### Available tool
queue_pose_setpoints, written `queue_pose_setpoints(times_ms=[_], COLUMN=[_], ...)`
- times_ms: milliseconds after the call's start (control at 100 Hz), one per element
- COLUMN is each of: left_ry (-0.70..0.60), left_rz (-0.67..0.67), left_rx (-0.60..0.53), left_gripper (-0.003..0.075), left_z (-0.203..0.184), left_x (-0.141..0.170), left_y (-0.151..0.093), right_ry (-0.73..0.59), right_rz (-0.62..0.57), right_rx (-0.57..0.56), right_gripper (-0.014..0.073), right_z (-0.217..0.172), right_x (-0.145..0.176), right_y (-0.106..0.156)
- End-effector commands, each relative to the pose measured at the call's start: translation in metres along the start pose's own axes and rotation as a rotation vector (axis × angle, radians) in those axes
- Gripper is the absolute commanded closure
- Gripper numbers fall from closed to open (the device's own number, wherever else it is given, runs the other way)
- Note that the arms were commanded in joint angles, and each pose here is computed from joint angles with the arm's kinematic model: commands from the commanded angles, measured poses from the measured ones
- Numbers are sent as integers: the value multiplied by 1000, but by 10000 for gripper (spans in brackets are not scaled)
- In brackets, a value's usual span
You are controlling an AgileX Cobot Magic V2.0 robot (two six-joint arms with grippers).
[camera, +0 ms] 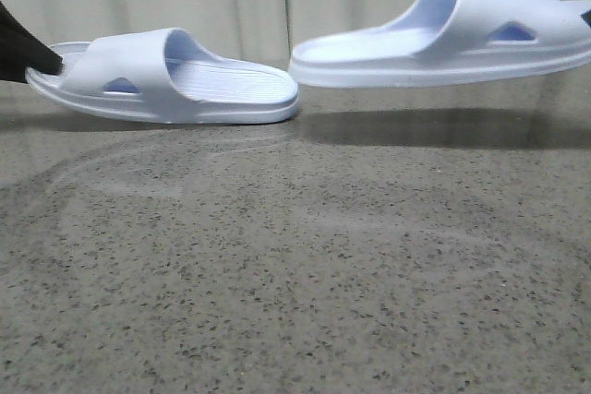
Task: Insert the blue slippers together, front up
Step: 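Lift both slippers and bring them toward each other, soles aligned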
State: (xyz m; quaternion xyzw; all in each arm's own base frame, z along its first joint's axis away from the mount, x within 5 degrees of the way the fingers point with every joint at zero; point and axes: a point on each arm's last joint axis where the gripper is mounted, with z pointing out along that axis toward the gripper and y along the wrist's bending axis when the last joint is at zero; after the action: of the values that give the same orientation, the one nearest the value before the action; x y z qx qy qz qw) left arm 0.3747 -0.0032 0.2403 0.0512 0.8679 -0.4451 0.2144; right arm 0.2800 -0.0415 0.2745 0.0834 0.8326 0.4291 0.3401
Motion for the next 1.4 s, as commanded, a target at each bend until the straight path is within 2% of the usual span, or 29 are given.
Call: queue_pose_setpoints(times_ms=[0,190,1090,1390], left_ry=[-23,-15,-58,10], left_rz=[52,48,-74,-83], left_rx=[99,108,225,209], left_gripper=[705,704,704,704], left_z=[-14,-10,2,14], left_x=[-7,-6,-12,-6], left_y=[-36,-39,-58,-66], right_ry=[-72,-77,46,81], right_rz=[-61,-81,-104,-104], right_rx=[-101,-125,-204,-234], right_gripper=[702,702,702,701], right_z=[-11,-4,70,88], right_x=[-18,-29,-72,-73], right_y=[25,30,8,7])
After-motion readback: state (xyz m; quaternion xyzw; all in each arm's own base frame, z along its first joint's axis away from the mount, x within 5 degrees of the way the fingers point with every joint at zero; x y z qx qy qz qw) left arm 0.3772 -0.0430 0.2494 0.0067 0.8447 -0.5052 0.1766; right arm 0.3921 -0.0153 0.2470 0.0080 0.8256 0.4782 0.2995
